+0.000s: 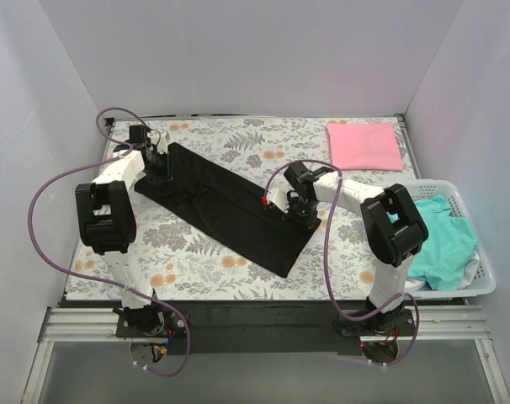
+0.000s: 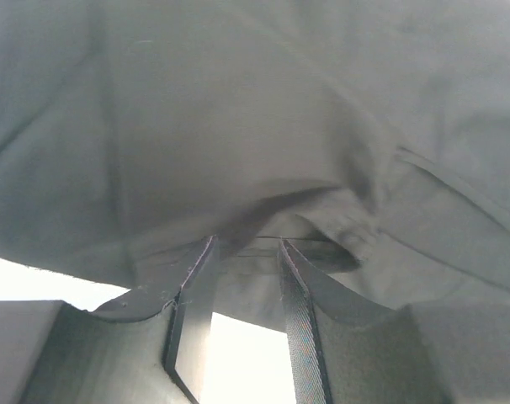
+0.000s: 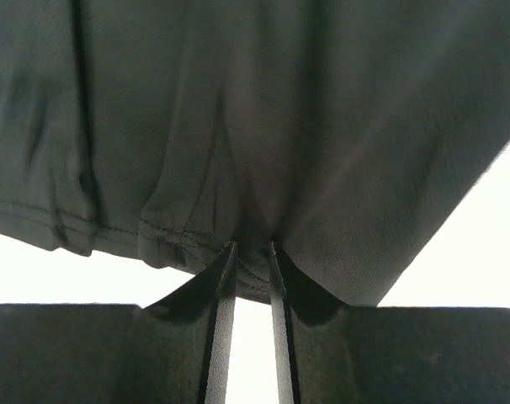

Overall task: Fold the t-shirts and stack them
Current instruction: Fold the tshirt

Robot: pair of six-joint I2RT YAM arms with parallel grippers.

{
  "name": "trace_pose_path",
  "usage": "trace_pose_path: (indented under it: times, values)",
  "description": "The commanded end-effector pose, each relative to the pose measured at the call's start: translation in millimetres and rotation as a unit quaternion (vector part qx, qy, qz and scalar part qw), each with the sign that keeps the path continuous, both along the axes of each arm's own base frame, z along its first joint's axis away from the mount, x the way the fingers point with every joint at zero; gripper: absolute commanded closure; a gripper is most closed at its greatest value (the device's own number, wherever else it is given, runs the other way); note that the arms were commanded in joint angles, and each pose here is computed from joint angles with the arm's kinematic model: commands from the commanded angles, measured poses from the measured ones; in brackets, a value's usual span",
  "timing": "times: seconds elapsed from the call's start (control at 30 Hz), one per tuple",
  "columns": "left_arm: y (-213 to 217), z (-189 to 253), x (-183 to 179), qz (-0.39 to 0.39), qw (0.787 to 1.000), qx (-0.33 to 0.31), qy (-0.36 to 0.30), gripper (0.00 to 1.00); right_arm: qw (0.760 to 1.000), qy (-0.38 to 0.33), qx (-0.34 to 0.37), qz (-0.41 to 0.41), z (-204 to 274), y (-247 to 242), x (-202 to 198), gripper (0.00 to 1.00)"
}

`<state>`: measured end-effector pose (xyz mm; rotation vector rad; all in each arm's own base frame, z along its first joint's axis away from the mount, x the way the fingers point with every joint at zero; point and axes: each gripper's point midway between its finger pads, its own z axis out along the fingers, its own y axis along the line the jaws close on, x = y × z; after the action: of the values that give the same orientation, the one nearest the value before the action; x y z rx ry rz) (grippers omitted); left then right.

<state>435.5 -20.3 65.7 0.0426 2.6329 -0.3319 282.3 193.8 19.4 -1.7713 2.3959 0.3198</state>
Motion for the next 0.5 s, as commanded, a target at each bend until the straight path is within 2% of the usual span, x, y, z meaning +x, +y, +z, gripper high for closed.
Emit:
trace_pose_path:
  times: [0.0, 0.27, 0.4, 0.47]
  values:
    - [9.3, 12.2, 5.3, 0.025, 0.999, 0.015, -0.016, 0.67, 0.996, 0.059, -0.031, 0.051, -21.1, -1.8, -65.2, 0.73]
    - [8.0, -35.0, 6.1, 0.004, 0.999, 0.041, 0.031, 0.67, 0.99, 0.098, -0.011, 0.097, -12.4, 22.9, -135.6, 0.72]
    - [-0.8, -57.1, 11.6, -0.019, 0.998, 0.05, 0.046, 0.7, 0.984, 0.124, 0.012, 0.131, -2.9, 42.6, -172.0, 0.71]
    - [-21.1, -64.5, 15.5, -0.045, 0.996, 0.055, 0.047, 0.7, 0.981, 0.132, 0.017, 0.139, -1.0, 47.9, -182.2, 0.7]
